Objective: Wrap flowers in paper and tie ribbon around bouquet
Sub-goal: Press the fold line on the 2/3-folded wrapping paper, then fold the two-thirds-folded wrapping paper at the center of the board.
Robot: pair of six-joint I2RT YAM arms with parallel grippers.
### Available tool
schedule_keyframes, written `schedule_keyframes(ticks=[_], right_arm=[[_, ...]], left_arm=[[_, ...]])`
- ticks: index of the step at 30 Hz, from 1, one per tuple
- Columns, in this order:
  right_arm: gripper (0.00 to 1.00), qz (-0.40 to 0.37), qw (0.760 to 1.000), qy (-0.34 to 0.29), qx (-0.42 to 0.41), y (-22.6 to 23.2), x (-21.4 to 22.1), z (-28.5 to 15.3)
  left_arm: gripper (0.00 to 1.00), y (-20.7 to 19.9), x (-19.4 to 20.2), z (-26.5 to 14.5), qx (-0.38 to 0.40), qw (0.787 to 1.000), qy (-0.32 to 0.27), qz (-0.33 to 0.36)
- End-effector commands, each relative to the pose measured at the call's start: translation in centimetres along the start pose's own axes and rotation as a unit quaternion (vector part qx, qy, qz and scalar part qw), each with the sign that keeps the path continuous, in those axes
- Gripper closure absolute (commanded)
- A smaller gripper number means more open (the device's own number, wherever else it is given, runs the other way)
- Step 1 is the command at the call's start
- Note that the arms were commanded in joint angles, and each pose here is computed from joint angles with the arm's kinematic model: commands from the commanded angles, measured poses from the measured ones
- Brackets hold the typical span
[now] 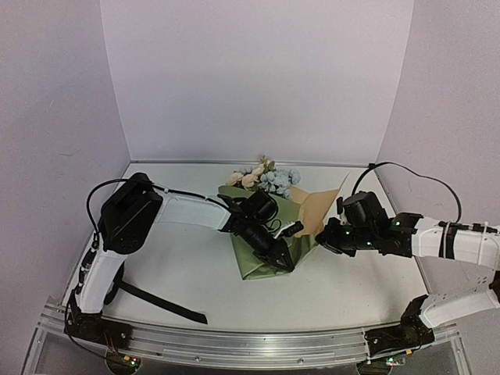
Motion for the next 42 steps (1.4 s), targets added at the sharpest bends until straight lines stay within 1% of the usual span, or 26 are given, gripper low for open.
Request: schedule_keyframes(ticks=[1,7,12,17,22,24,27,31,33,34,36,39,42], right_arm=[[1.00,-0.004,1.000,-0.009,-0.009,0.7,-0.5,-0.9],[1.00,-0.003,1.000,-0.011,-0.017,1.0,-0.6,-1.1],[1.00,-0.003,1.000,-0.009,-0.022,1.2,-0.6,-1.3],[1.00,-0.006,1.000,-0.003,-0.021,1.2,-0.5,-1.1],[1.00,-0.022,1.000,0.004,-0.014,1.1,-0.4,-1.1],[1.00,-0.029,0.999,0.009,-0.009,1.1,-0.4,-1.1],[1.00,-0.034,0.999,0.013,-0.001,1.0,-0.4,-1.1],[1.00,-0.038,0.999,0.015,0.004,1.1,-0.5,-1.2],[1.00,-0.039,0.999,0.015,0.007,1.2,-0.6,-1.3],[1.00,-0.041,0.999,0.016,0.009,1.3,-0.6,-1.3],[1.00,-0.043,0.999,0.019,0.009,1.4,-0.7,-1.3],[1.00,-0.050,0.998,0.023,0.009,1.8,-0.7,-1.3],[1.00,-0.061,0.998,0.026,0.012,2.4,-0.9,-1.2]], left_arm=[[0.89,1.8,1.2,1.4,-0.023,1.000,0.017,-0.014],[0.91,3.2,1.8,2.2,-0.053,0.998,0.023,-0.033],[0.92,2.6,1.4,1.6,-0.059,0.998,0.017,-0.026],[0.91,0.1,0.3,0.1,-0.026,1.000,0.001,-0.001],[0.83,-4.4,-1.1,-3.3,0.034,0.998,-0.038,0.044],[0.80,-5.6,-1.4,-4.6,0.053,0.996,-0.054,0.053],[0.79,-6.4,-1.7,-6.6,0.066,0.993,-0.077,0.052],[0.81,-4.5,-0.8,-10.3,0.035,0.992,-0.121,0.006],[0.86,-1.8,0.5,-12.4,-0.010,0.988,-0.147,-0.047],[0.88,-0.2,1.7,-13.2,-0.031,0.984,-0.153,-0.080],[0.90,2.7,3.3,-14.6,-0.072,0.975,-0.169,-0.124],[0.92,5.0,4.4,-15.5,-0.096,0.967,-0.183,-0.148],[0.93,6.4,3.9,-15.4,-0.100,0.965,-0.190,-0.147]])
Point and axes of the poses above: each gripper's point midway between its finger pads, its own z axis out along the fingers, its own y axis along the line the jaws close on, x = y × z, the point moved 8 cm from there along -z, back along the fingers, and after that the axes turned 3 degrees about z, right-handed, at the moved point
